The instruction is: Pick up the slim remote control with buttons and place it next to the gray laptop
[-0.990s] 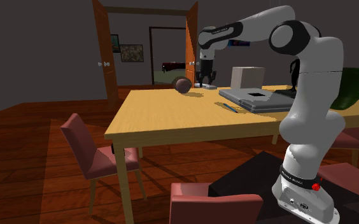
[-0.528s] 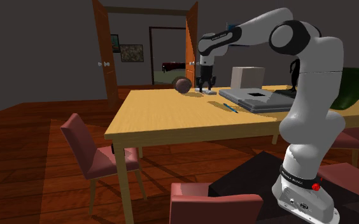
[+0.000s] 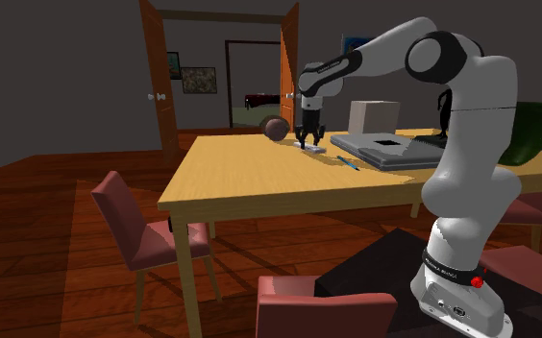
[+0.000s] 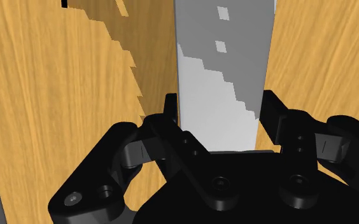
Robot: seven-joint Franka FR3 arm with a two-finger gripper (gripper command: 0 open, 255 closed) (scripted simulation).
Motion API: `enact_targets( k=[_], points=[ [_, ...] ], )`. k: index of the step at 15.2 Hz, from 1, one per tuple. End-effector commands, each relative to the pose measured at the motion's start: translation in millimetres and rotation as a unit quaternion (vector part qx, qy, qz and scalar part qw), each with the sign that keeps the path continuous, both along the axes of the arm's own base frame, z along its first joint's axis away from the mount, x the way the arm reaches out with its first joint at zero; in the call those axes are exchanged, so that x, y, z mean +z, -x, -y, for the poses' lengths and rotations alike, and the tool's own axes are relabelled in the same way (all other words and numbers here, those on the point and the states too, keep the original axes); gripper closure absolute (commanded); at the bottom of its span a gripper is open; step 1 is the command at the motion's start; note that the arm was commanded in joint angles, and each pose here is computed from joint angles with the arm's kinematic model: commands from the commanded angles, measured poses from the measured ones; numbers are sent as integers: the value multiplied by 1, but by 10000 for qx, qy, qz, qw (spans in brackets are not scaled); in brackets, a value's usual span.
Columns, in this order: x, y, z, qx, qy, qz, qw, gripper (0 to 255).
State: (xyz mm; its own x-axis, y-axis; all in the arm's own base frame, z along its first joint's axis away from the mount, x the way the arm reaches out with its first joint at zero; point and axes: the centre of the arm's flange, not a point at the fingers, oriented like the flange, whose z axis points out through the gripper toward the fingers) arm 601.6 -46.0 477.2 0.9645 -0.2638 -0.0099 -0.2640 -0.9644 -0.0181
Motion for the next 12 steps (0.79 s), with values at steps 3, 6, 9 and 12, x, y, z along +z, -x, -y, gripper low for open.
enact_targets(
  k=[3, 6, 9, 12],
  points=[
    [-18, 1, 0, 0, 0, 5, 10000, 255],
    [-18, 1, 0, 0, 0, 5, 10000, 255],
    [-18, 1, 0, 0, 0, 5, 10000, 255],
    [-18, 1, 0, 0, 0, 5, 10000, 0]
  ],
)
